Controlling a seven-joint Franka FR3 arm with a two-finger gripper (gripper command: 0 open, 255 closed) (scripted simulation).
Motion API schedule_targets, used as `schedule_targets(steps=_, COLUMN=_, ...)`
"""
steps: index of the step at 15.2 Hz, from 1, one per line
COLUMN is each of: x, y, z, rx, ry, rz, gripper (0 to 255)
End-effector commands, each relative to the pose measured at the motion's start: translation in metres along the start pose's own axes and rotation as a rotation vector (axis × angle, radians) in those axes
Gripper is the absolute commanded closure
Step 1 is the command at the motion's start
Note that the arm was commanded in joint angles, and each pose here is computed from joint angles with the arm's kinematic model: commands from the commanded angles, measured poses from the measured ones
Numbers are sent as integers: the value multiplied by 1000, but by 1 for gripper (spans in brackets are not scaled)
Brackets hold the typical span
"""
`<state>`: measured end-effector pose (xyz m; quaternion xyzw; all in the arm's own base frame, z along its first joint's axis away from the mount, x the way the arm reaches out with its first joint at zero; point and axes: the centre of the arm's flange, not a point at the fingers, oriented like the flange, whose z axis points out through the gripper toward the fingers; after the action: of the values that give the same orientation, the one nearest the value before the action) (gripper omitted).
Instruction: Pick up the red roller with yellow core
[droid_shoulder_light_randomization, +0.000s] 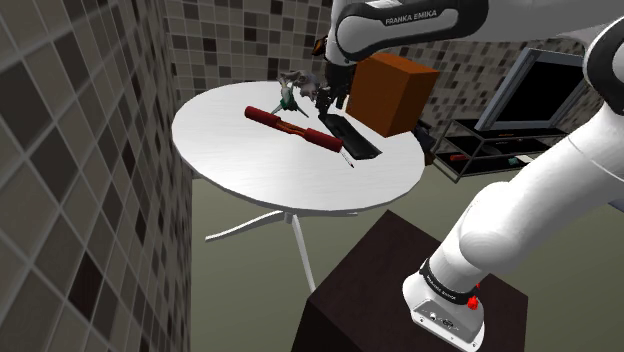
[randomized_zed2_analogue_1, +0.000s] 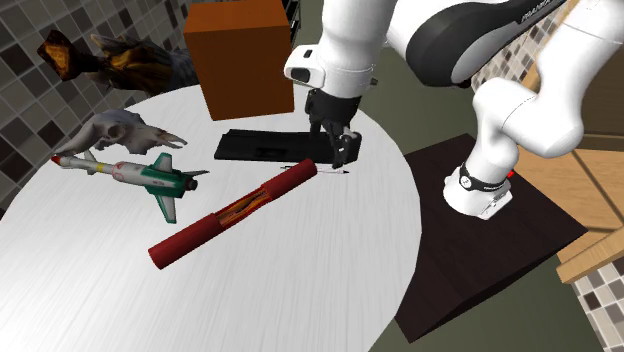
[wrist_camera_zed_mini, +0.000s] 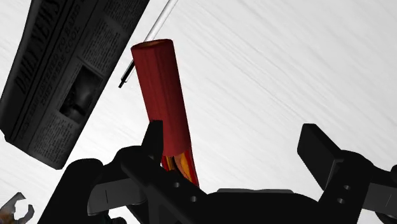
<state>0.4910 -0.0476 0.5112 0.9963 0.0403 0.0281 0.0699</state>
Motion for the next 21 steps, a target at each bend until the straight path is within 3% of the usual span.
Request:
schedule_targets(steps=1, x=22, y=6, z=15, rx=1, ry=-1, rz=-10, gripper=0)
schedule_targets(steps=16, x=178, y=44, z=130, rx=8, ry=-15, rz=-78, gripper=0)
schedule_targets(steps=21, x=177, y=40, z=156, rx=8, ry=-15, rz=-78, gripper=0)
